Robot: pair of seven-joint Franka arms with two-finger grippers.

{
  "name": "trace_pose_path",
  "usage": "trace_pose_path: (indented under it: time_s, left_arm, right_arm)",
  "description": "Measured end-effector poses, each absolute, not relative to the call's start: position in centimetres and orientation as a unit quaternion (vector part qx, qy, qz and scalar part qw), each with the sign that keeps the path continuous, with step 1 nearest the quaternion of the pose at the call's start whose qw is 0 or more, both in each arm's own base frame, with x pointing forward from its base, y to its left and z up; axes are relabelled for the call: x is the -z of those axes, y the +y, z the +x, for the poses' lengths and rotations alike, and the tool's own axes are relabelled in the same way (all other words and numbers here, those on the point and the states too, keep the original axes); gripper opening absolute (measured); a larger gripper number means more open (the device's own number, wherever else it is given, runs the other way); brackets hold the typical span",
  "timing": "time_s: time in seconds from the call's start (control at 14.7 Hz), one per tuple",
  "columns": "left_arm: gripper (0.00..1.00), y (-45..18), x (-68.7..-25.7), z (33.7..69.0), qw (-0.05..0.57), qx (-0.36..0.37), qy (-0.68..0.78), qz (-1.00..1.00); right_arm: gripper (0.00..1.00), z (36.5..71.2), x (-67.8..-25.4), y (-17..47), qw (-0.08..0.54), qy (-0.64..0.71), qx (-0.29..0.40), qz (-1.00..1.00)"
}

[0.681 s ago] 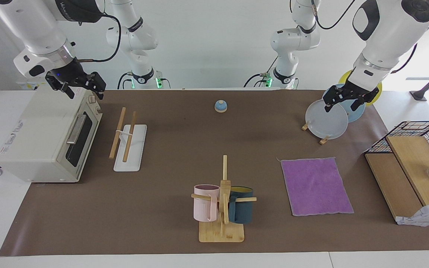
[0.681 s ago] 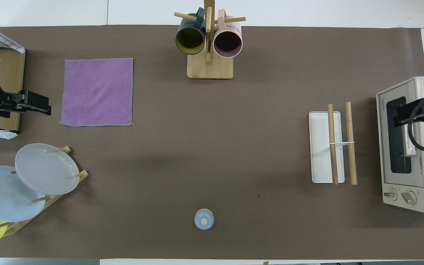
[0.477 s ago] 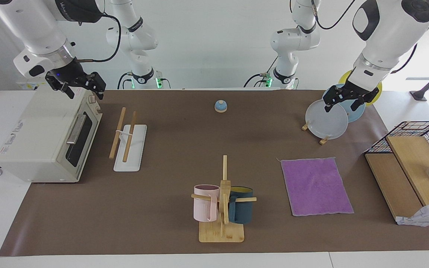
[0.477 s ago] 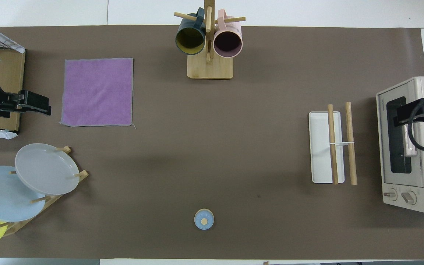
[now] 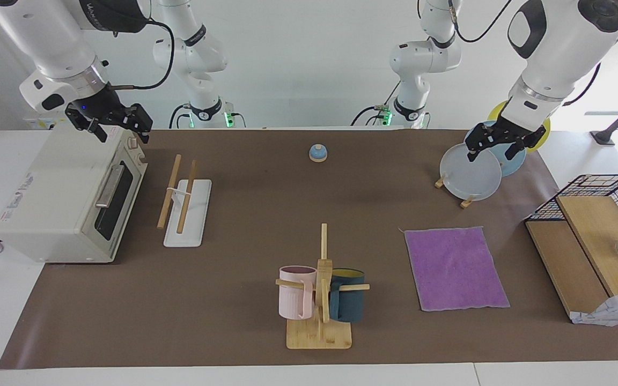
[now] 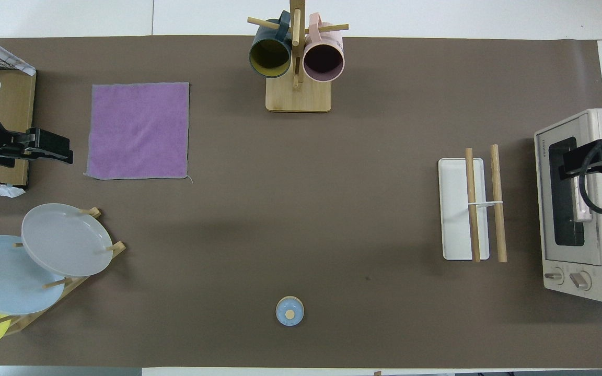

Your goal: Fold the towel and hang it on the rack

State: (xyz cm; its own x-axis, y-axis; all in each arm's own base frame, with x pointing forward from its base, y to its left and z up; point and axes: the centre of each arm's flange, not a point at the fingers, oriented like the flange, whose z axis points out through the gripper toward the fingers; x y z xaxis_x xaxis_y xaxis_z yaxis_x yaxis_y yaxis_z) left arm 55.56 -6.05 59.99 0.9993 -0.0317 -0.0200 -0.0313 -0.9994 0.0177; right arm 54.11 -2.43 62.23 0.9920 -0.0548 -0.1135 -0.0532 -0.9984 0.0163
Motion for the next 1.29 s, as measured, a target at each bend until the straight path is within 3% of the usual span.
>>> trace_pose_path:
  time_s: [0.54,0.89,1.29]
  left_arm:
    - [1.00,-3.2,-57.7,55.5,0.007,0.002,0.010,1.000]
    - [1.00,2.9,-47.0,55.8,0.007,-0.012,0.063,0.998]
    - [1.00,6.2,-33.7,58.7,0.019,-0.016,0.092,0.995]
  right_arm:
    - [1.00,54.1,-62.2,-2.4,0.007,-0.027,0.057,0.998]
    - [1.00,54.1,-62.2,-2.4,0.007,-0.027,0.057,0.998]
    - [1.00,54.1,-62.2,-2.4,0.007,-0.027,0.057,0.998]
